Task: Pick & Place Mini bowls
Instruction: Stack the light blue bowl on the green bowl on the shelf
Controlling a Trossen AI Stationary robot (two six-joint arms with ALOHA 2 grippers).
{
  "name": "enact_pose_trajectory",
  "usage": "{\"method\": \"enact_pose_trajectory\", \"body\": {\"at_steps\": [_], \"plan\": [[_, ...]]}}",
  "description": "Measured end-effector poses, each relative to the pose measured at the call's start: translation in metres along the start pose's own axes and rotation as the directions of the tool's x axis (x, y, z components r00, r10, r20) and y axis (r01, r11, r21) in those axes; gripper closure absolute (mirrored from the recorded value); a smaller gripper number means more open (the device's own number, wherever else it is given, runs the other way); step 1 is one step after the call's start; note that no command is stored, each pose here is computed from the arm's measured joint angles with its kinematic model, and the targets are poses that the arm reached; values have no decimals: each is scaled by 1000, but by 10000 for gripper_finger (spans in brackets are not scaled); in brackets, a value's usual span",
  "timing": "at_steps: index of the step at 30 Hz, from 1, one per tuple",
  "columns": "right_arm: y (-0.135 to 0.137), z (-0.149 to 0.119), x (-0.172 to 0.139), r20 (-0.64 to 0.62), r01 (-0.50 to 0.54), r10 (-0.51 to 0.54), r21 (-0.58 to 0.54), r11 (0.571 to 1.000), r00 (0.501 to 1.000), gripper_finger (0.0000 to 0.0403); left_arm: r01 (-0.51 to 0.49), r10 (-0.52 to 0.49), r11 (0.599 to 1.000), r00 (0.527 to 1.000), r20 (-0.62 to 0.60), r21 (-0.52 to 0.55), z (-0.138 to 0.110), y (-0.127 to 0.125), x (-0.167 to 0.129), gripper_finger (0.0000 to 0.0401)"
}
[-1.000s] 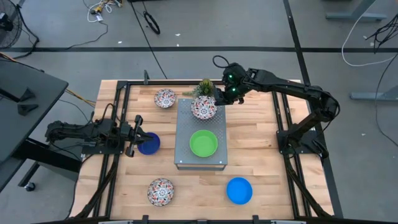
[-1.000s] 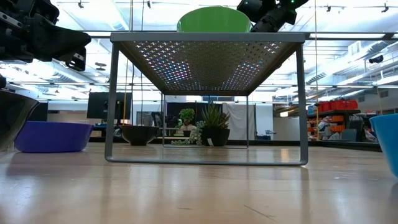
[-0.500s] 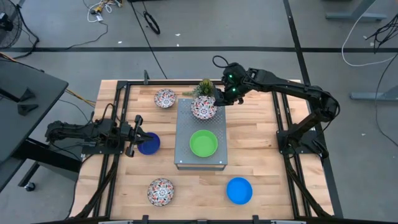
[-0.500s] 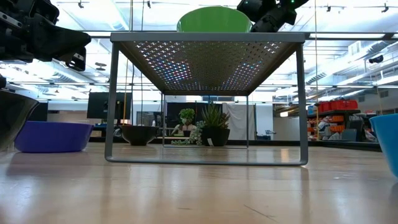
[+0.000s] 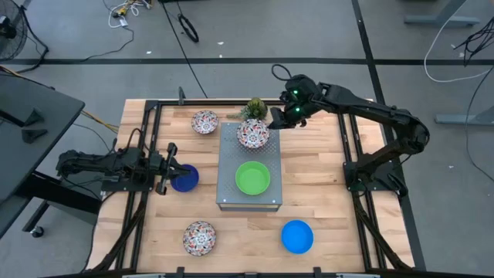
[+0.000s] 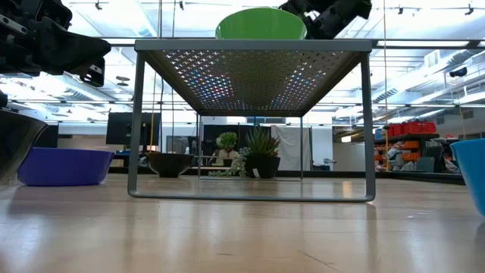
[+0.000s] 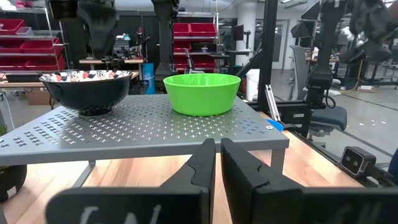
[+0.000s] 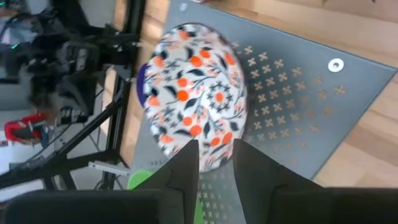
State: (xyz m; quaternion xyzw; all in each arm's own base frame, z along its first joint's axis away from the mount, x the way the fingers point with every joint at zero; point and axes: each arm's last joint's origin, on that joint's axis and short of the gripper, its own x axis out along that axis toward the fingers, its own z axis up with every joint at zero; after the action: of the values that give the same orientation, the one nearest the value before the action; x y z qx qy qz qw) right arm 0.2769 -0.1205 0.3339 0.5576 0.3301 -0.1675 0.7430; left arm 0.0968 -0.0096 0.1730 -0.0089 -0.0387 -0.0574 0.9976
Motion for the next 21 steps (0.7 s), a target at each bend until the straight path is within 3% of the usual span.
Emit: {"method": "enact_pose_trajectory", "body": {"at_steps": [12,21], "plan": [[24,-42,-32,-27,-84,80,-217,973,996,302,0,0,1000,1000,0,0,0,0,0,371],[42,-87,-31,-168,-155,90,-427,891,982,302,0,0,1000,1000,0,0,0,0,0,371]]}}
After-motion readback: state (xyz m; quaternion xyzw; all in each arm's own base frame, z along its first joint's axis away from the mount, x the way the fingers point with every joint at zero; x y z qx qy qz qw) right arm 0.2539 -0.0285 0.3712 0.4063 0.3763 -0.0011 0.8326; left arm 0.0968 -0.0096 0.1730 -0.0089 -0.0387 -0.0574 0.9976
